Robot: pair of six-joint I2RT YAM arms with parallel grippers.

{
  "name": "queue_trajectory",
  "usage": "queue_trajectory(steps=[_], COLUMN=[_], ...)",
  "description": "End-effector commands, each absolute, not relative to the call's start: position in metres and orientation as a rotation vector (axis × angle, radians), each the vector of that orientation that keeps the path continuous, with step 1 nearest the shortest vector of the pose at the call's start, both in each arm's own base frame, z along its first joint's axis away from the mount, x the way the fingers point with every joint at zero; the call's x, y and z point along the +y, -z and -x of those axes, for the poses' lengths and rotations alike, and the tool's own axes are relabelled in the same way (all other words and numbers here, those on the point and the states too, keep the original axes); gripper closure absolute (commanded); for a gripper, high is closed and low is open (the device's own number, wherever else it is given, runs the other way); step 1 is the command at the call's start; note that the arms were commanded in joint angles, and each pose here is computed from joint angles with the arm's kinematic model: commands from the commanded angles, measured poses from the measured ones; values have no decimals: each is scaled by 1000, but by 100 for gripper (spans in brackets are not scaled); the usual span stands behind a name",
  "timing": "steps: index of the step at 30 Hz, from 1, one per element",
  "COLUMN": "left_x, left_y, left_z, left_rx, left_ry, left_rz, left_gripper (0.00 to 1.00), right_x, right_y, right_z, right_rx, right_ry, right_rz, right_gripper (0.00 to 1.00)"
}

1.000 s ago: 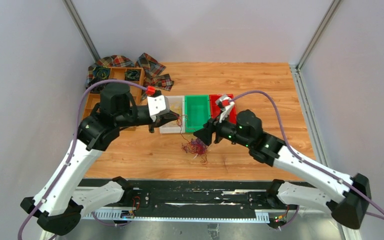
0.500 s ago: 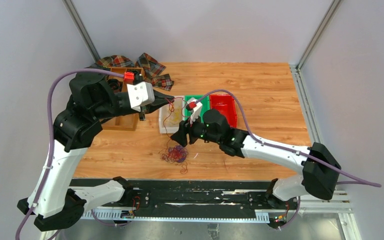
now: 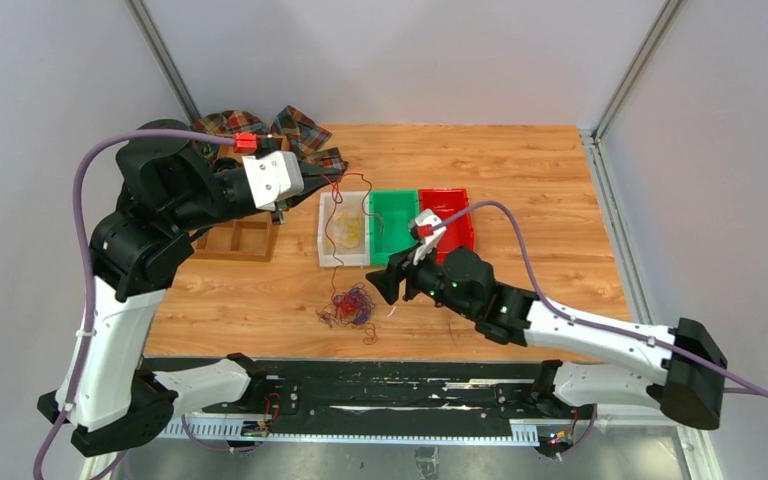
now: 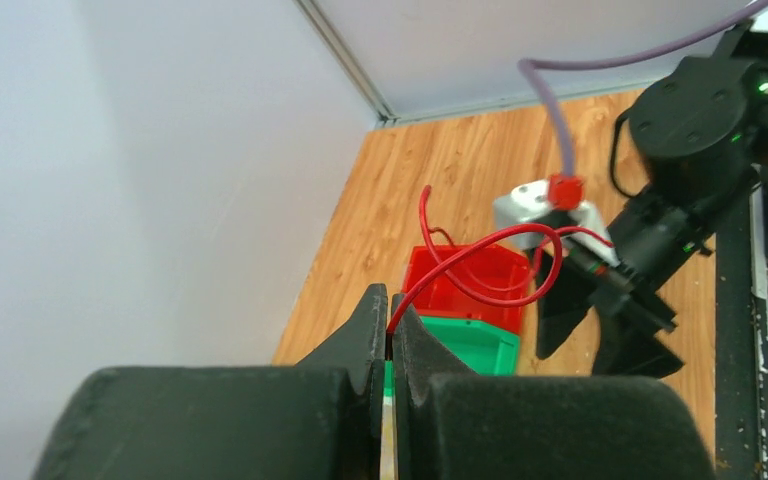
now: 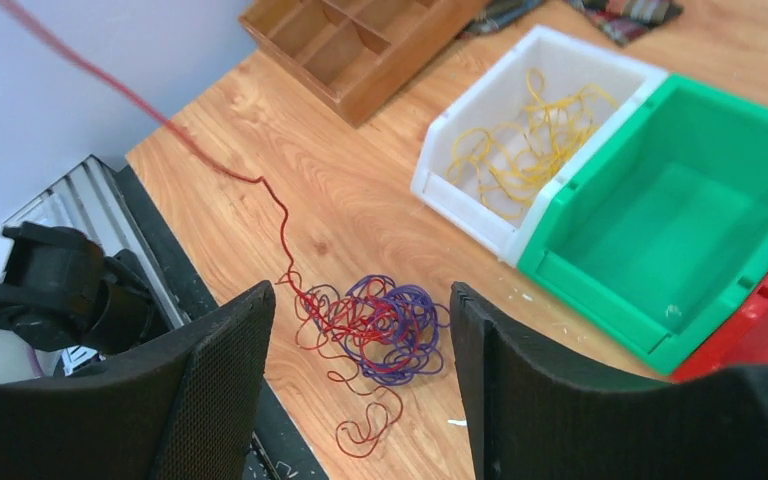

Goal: Untangle the cables
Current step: Untie the cable.

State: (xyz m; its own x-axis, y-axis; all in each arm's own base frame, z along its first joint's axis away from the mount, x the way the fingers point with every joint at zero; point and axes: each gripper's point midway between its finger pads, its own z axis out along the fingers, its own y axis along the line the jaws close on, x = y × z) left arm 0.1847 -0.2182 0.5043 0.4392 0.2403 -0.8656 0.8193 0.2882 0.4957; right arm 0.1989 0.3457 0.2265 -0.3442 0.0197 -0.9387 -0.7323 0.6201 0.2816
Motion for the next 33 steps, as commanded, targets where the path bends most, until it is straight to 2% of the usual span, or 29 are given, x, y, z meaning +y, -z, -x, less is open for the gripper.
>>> queue_trajectory(steps=[1, 9, 20, 26, 33], left_x=[-209, -205, -192, -179, -154], left_y=[-524, -543, -602, -634, -685], left_z=[-191, -186, -173, -157, -128], left_rx=[1063, 999, 836, 747, 583], left_ry=[432, 409, 372, 346, 302], left_rz=[-1204, -1168, -1023, -954, -825], left_gripper=[99, 99, 99, 99, 99], right_x=[336, 385, 443, 444, 434], right_y=[-258, -279, -267, -237, -221], right_z=[-194, -172, -201, -211, -219], right_rx=[1579, 1456, 1543, 1616, 1696], right_ry=[-806, -973, -979, -924, -854], right_rz=[612, 816, 757, 740, 783], right_gripper=[35, 35, 38, 38, 44])
